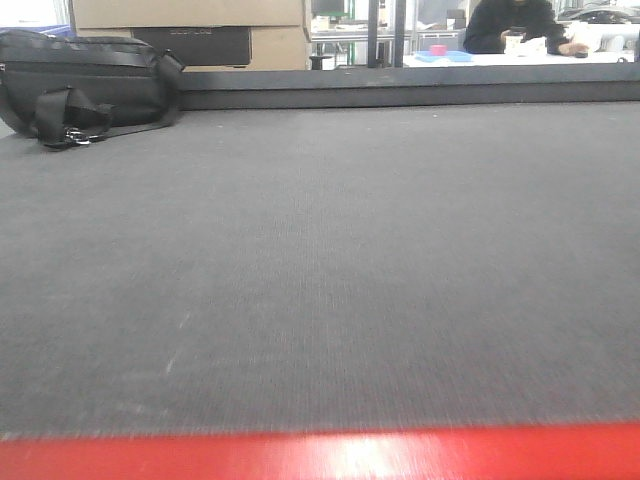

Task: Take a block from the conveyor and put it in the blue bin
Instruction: 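Drive the base to the shelf of blue bins holding both blocks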

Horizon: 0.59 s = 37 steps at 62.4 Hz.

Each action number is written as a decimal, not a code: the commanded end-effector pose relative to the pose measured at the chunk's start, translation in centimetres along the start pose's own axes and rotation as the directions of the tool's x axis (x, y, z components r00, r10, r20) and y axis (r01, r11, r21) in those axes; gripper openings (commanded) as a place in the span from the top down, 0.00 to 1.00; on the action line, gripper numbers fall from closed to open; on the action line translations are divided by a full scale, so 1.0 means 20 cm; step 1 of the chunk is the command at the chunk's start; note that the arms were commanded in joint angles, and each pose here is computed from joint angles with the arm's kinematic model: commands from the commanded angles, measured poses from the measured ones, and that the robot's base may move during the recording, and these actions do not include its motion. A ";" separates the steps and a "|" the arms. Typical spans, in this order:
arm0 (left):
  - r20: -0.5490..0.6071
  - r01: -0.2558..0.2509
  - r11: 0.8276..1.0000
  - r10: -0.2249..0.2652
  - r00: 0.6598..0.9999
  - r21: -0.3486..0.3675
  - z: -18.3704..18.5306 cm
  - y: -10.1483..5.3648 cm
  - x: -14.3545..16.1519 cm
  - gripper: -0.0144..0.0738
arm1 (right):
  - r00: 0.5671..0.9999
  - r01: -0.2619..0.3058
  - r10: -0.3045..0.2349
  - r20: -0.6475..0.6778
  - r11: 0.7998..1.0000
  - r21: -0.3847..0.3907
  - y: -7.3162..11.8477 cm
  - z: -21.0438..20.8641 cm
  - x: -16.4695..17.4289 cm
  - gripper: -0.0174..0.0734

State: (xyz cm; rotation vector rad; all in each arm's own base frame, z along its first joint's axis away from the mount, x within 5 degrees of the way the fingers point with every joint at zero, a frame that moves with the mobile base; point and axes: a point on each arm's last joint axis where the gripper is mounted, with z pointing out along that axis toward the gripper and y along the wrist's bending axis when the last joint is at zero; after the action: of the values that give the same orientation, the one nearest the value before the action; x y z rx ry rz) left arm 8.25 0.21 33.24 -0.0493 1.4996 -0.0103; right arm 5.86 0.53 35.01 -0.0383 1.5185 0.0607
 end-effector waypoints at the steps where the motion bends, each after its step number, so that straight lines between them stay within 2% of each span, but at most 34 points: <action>1: 0.035 -0.002 1.000 0.002 0.999 0.006 -0.01 0.00 -0.02 0.96 | 1.000 0.004 -0.004 0.026 1.000 0.006 0.00 0.00 -0.01 0.99; 37: 0.035 -0.002 1.000 0.002 0.999 0.006 -0.01 0.00 -0.02 0.96 | 1.000 0.004 -0.004 0.026 1.000 0.006 0.00 0.00 -0.01 0.99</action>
State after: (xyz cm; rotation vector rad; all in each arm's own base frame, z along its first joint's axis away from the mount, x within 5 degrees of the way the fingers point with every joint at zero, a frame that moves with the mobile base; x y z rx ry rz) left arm 8.19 0.21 33.30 -0.0492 1.4921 -0.0101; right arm 5.86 0.53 35.01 -0.0398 1.5184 0.0592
